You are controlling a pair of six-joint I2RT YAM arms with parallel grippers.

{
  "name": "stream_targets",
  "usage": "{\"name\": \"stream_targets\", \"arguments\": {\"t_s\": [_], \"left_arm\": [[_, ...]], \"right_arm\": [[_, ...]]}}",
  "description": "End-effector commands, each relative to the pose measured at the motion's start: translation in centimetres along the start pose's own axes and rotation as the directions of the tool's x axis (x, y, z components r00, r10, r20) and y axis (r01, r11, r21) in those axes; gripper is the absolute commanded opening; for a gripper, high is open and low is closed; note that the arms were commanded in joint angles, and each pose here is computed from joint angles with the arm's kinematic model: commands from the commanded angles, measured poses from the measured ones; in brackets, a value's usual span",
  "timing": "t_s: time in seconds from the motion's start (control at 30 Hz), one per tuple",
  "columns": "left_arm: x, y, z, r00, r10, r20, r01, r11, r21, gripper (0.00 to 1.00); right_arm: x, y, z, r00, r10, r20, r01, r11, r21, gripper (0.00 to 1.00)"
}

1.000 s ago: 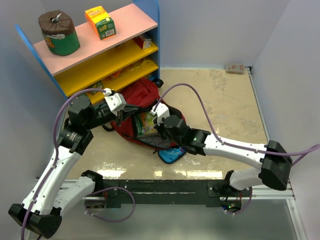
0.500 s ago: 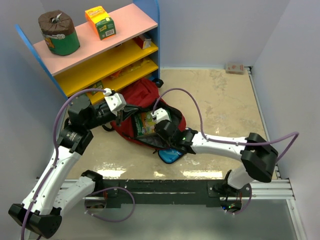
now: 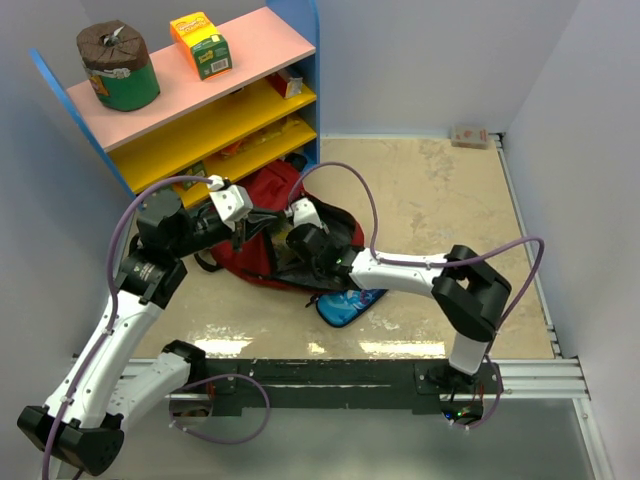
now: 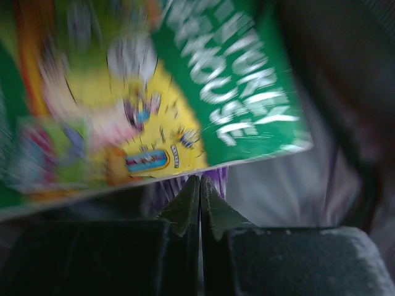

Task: Pack the student bag
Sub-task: Place the book in the student bag, then pick up the stationery from the center of the board.

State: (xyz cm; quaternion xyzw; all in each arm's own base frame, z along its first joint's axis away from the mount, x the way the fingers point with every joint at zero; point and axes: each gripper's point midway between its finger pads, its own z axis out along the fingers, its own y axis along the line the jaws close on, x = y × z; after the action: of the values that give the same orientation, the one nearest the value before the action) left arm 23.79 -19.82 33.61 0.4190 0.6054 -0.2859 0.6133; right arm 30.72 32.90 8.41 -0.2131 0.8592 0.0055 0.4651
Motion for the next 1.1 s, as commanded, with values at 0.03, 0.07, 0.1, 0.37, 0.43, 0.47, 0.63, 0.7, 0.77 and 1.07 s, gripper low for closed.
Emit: {"name": "stream_targets", "arguments": {"t_s": [0.03, 0.07, 0.1, 0.37, 0.43, 0.47, 0.63, 0.7, 0.77, 1.07], "left_arm": [[-5.1, -0.9, -0.9, 0.987, 0.085, 0.135, -0.090, 0.995, 0.035, 0.11], [-5.1, -0.9, -1.0, 0.987, 0.087, 0.137, -0.092, 0.995, 0.033, 0.10], [-4.7, -1.0, -0.9, 0.988, 0.083, 0.133, -0.088, 0.996, 0.034, 0.11], [-4.5, -1.2, -1.1, 0.988, 0.087, 0.131, -0.092, 0.995, 0.034, 0.10], [-4.7, -1.2, -1.1, 0.987, 0.088, 0.137, -0.094, 0.995, 0.034, 0.10], [-4.7, -1.2, -1.0, 0.987, 0.084, 0.140, -0.090, 0.995, 0.035, 0.10], [-5.2, -1.3, -1.1, 0.986, 0.079, 0.149, -0.086, 0.995, 0.043, 0.10], [-5.2, -1.3, -1.1, 0.986, 0.081, 0.145, -0.088, 0.995, 0.045, 0.11], [-5.2, -1.4, -1.1, 0.986, 0.088, 0.141, -0.096, 0.994, 0.052, 0.11], [-4.9, -1.4, -1.0, 0.986, 0.089, 0.139, -0.098, 0.994, 0.056, 0.10]], "right_arm": [[-11.2, -0.8, -3.6, 0.929, 0.202, 0.310, -0.183, 0.979, -0.089, 0.13], [-11.2, -1.3, -4.0, 0.925, 0.215, 0.312, -0.195, 0.976, -0.093, 0.20], [-10.1, -1.5, -4.0, 0.932, 0.210, 0.295, -0.189, 0.977, -0.096, 0.30], [-5.7, -7.5, -10.2, 0.863, 0.447, 0.234, -0.440, 0.894, -0.085, 0.98], [-3.5, -8.6, -10.6, 0.866, 0.462, 0.193, -0.457, 0.886, -0.073, 0.99], [-3.2, -10.0, -10.6, 0.838, 0.515, 0.179, -0.512, 0.857, -0.066, 0.99], [3.8, -14.8, -8.1, 0.789, 0.614, -0.024, -0.602, 0.780, 0.173, 0.99], [5.9, -14.5, -7.7, 0.756, 0.648, -0.087, -0.632, 0.758, 0.160, 0.99], [7.6, -14.9, -7.5, 0.704, 0.701, -0.111, -0.682, 0.711, 0.169, 0.99], [11.2, -11.6, -8.3, 0.504, 0.834, -0.224, -0.839, 0.535, 0.101, 0.99]]}}
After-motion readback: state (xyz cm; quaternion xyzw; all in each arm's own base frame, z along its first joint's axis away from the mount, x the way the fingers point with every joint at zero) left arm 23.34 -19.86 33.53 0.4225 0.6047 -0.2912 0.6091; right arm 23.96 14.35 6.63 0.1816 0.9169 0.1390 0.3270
